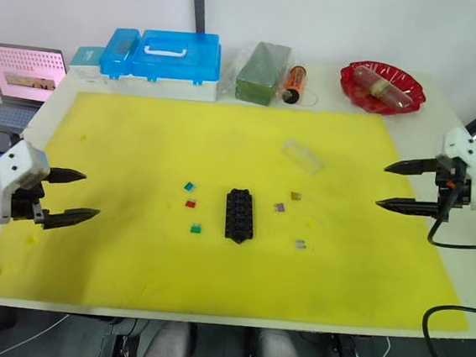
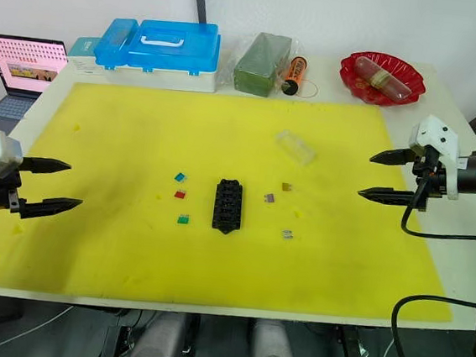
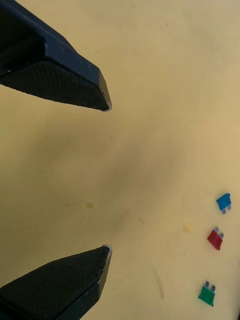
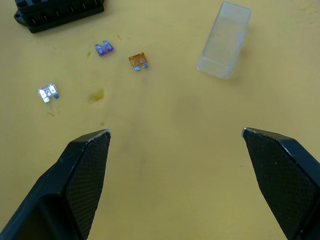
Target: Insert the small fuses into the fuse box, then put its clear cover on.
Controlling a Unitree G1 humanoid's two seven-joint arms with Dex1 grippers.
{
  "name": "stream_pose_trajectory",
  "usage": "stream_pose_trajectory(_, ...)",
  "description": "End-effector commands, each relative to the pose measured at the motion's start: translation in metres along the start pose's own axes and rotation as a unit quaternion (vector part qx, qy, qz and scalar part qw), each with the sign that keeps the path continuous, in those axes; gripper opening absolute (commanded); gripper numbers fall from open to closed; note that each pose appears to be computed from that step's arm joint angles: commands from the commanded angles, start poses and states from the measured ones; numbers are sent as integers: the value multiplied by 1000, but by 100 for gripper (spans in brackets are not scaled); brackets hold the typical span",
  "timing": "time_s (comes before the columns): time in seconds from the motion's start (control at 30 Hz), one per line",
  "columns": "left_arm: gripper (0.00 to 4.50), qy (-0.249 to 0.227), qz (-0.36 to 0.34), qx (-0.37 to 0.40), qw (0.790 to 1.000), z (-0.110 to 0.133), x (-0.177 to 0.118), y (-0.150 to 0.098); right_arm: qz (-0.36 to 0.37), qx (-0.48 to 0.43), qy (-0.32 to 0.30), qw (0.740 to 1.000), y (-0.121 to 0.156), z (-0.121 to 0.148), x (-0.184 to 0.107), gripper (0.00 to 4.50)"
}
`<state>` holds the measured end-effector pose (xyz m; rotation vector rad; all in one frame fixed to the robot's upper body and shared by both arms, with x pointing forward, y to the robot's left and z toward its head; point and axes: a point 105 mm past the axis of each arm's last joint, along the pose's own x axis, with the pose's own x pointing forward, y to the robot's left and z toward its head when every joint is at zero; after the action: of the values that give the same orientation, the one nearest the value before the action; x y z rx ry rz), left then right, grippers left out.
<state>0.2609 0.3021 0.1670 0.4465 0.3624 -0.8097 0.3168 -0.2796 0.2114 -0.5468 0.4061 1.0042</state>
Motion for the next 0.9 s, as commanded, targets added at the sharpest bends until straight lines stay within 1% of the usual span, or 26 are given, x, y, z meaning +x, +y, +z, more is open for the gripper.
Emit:
stream_pose_trajectory(0.03,450,-13,8,21,1000,13,-6,3,-12,-14,-12,1000,-2,6,-3,448)
stream_pose_trajectory(0.1,450,-5,12,24,1000,11,-5,4,-11,-15,-12,1000,-2,6,-3,448)
stream_pose_trajectory(0.9,450,-11,12,6,1000,11,-2,3,-12,-11,-26,1000,-1,9,2,448)
